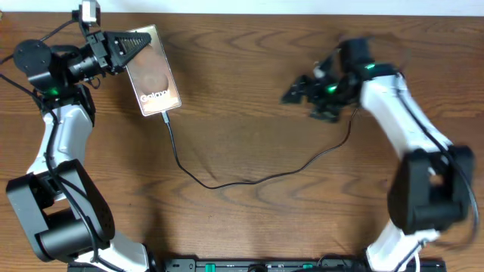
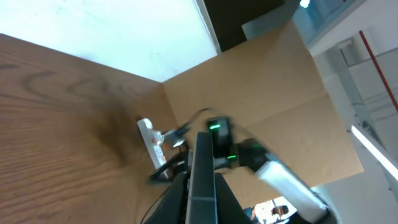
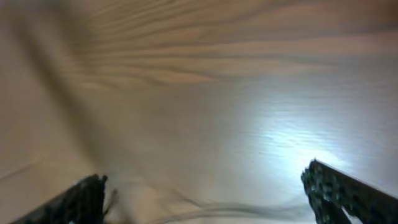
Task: Plug charger to phone and switch on socket
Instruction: 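Release the plug and move the right gripper right toward the power strip, then lower the phone with the left gripper and lay it flat on the table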
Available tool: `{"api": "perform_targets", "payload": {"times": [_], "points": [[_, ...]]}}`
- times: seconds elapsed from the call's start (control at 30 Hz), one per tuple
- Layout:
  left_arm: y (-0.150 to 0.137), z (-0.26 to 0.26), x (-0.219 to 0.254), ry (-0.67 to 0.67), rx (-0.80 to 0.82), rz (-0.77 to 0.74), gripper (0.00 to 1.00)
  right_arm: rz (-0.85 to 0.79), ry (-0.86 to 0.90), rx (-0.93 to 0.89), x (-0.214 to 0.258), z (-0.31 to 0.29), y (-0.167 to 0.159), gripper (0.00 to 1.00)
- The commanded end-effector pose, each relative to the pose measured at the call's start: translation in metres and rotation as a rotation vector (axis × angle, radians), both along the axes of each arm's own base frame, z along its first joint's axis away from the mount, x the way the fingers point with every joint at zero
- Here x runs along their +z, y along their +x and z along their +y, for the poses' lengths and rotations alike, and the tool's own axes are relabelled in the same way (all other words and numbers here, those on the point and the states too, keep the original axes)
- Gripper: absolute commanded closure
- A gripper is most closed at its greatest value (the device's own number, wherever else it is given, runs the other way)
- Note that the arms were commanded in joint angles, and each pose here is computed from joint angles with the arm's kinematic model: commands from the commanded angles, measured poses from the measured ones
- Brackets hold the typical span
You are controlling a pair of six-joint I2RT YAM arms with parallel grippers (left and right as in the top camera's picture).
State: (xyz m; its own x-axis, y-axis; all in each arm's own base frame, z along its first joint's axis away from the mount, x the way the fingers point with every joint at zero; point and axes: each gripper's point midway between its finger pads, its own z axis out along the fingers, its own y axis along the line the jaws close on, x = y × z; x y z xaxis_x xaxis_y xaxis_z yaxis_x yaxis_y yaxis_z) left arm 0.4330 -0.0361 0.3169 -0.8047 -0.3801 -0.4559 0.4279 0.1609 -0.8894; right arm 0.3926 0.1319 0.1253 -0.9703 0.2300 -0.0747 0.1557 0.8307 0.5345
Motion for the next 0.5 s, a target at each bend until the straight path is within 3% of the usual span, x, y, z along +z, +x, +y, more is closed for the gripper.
{"api": "perform_targets", "payload": {"times": [0.0,0.23,0.47], "points": [[0.002,-0.025,-0.011,0.005,-0.063,-0.001,0.93,-0.206,-0.406,-0.063,0.061,-0.069,0.002,0.01],[0.021,-0.074,-0.054,-0.024,-0.113,0.089,0.93,-0.285,-0.489,-0.117,0.115,-0.091,-0.034,0.01],[0.062,-0.092,-0.148,-0.020,0.047,0.345,0.93,-0.289,-0.488,-0.118,0.127,-0.093,-0.052,0.01]]}}
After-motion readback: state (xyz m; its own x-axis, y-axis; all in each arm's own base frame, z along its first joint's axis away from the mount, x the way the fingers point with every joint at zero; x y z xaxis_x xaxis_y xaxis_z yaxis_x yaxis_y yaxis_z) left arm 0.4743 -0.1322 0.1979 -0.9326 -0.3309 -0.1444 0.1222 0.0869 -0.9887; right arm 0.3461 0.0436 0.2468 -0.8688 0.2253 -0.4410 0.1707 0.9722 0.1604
